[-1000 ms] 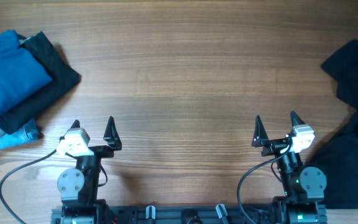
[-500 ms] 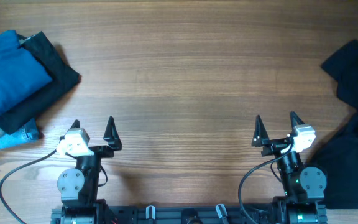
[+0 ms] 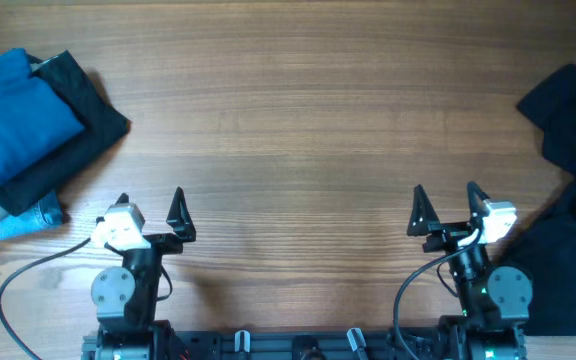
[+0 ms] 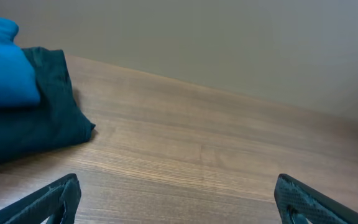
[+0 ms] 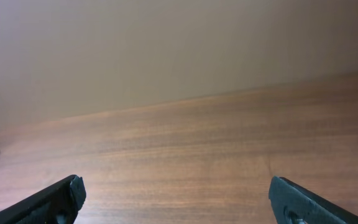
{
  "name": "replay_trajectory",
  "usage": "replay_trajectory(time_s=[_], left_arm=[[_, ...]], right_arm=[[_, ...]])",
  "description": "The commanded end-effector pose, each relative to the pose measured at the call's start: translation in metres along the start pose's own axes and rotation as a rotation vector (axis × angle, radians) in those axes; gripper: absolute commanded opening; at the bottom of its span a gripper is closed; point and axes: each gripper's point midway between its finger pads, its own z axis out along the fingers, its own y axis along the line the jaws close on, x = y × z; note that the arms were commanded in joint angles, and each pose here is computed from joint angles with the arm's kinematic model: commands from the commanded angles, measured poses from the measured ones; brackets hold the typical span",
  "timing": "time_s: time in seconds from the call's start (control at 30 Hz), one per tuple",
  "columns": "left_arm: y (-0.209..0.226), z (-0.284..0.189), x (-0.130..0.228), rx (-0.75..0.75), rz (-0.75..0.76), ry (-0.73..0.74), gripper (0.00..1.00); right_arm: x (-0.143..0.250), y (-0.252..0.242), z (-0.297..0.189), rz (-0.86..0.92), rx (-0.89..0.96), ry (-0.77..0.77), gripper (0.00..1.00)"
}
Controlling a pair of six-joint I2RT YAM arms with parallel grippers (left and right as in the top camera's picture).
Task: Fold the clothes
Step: 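Reach the right gripper to the black t-shirt at the right edge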
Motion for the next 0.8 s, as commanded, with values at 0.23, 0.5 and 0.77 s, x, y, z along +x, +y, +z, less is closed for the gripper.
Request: replay_trajectory(time_s=[0.23,0.5,0.77], left_arm=[[-0.007,0.014,-0.026,-0.044,0.006,0.189,1.0],[-0.01,0.027,-0.042,-0.096,-0.002,0.405,1.0],[-0.02,0.028,-0.06,-0.101,-0.014,0.533,1.0]], right_arm=[[-0.038,0.01,0.014,-0.018,0.005,0.121,1.0],[-0.051,0.007,0.049,-0.09,0.038,0.394,1.0],[-0.043,-0.01,0.096,-0.121,0.096,0.714,1.0]])
